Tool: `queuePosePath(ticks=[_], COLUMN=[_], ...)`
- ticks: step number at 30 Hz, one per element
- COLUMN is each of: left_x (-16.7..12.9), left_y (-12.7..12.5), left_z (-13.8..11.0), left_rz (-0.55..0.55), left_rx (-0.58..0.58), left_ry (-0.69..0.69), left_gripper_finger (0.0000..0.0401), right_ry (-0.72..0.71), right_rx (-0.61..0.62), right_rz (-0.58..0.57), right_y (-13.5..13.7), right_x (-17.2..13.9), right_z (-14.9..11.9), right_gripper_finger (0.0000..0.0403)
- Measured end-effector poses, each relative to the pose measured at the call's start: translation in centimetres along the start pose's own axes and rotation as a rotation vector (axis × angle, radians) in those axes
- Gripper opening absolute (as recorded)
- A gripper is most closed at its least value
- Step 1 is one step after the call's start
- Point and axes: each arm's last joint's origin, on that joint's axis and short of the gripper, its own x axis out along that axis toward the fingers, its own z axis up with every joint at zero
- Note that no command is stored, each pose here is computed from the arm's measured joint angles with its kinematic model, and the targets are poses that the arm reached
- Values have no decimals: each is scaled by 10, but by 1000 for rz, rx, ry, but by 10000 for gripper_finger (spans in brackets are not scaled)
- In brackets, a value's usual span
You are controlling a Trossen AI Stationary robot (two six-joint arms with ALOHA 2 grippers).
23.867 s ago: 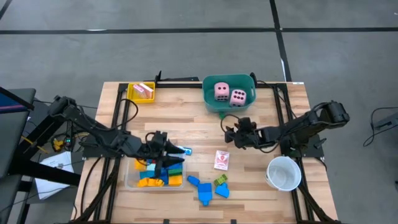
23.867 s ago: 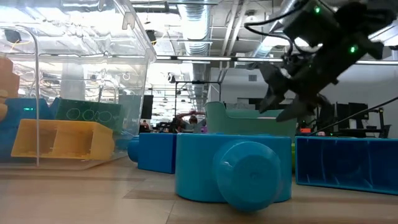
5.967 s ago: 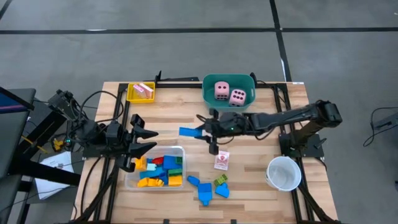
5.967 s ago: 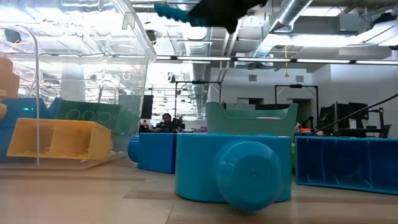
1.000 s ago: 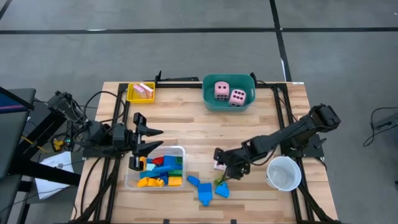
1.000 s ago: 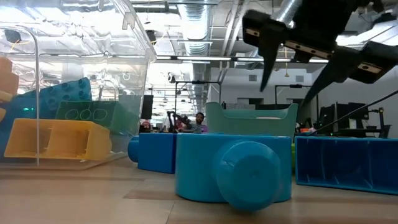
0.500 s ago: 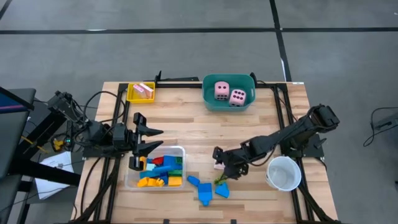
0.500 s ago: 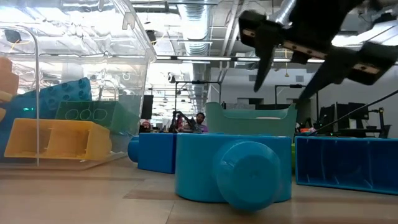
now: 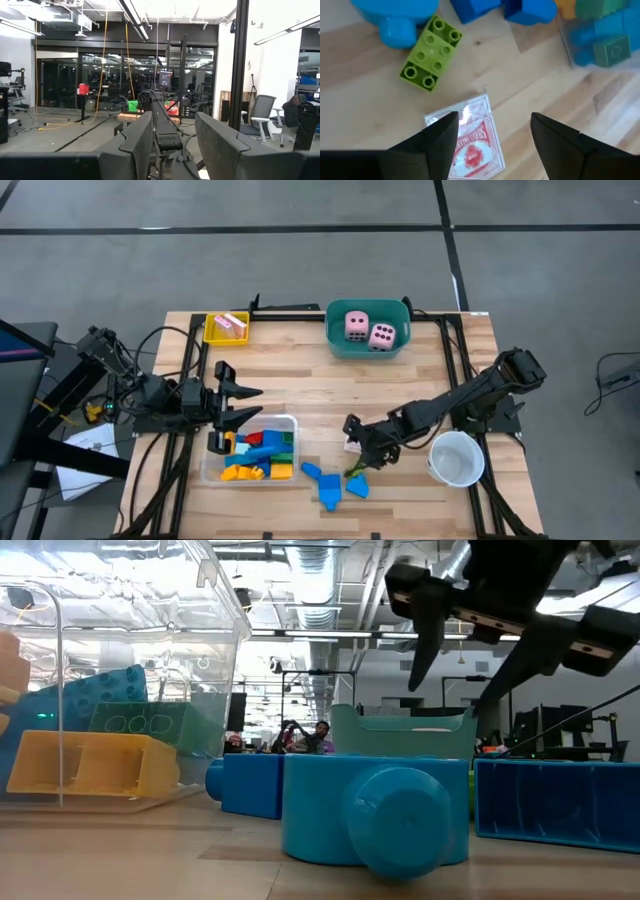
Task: Pick & Place Toys
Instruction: Put the red playing card into the yellow bin
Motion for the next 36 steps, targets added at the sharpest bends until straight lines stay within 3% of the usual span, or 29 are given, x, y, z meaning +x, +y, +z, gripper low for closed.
queuePosePath(ticks=[19, 29, 32, 36], left_x=[0, 0, 0, 0], left_y=[0, 0, 0, 0], left_z=[0, 0, -1, -1], left_rz=[0, -1, -2, -2], left_rx=[0, -19, -18, -18], left_ry=[0, 2, 6, 6], left_gripper_finger=[145, 145, 145, 145], right_ry=[25, 73, 149, 359], right_rx=[50, 191, 240, 277], right_rz=[33, 55, -38, -301], right_y=[-2, -1, 0, -8], right_x=[-5, -5, -5, -9], right_z=[1, -5, -3, -7], right_gripper_finger=[241, 241, 241, 251])
